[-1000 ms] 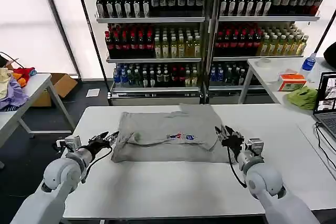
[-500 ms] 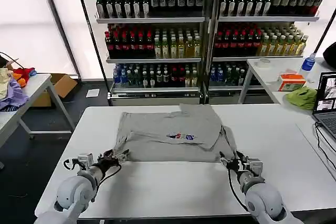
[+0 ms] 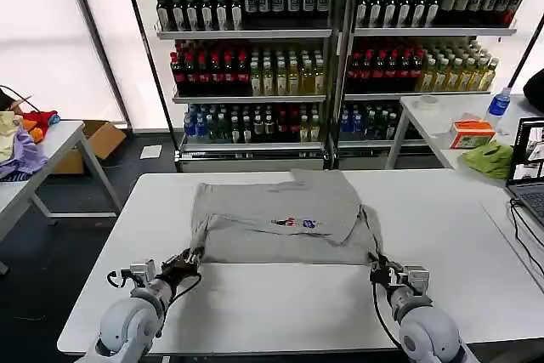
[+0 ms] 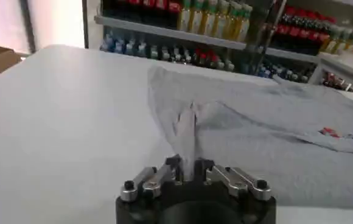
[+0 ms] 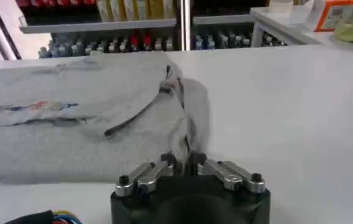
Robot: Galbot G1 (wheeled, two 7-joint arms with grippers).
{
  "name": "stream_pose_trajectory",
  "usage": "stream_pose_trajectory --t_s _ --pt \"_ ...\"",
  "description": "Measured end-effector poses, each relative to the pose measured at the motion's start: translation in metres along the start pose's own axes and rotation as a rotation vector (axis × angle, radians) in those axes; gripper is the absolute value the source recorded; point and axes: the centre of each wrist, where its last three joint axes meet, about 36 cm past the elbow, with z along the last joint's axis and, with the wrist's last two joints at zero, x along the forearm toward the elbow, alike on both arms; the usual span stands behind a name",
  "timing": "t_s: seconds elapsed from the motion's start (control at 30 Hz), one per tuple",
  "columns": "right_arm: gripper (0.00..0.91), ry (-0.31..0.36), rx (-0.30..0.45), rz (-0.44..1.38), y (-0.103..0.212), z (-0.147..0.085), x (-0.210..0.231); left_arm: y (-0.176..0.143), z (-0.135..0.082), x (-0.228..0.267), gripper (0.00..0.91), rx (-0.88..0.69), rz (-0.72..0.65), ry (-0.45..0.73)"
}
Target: Fold and organize the clothes.
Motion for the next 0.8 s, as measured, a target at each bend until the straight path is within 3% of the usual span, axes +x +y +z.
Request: stream_pose_trajectory --t_s 0.4,0.43,0.47,0.5,0.63,0.8 --pt "0.0 0.018 0.036 -0.062 0.0 0.026 0.068 -0.003 0.022 0.051 0.01 0.022 -0.028 0.012" --pt "0.443 0.024 0.039 -0.064 0.0 0.029 0.075 -0.002 0.024 0.058 0.02 0.025 -0.033 0.014" --pt "0.907 0.03 0.039 -0.066 0.001 0.03 0.081 -0.001 0.026 0.066 0.181 0.028 -0.038 0.016" --pt "0.907 0.035 0.04 -0.07 0.001 0.032 0.087 -0.001 0.029 0.073 0.907 0.031 -0.042 0.021" --pt "0.907 0.045 0.039 -0.08 0.002 0.034 0.102 0.002 0.037 0.105 0.907 0.028 -0.069 0.035" --pt "0.907 0.008 0.036 -0.085 -0.004 0.023 0.107 0.005 0.032 0.132 0.907 0.011 -0.089 0.02"
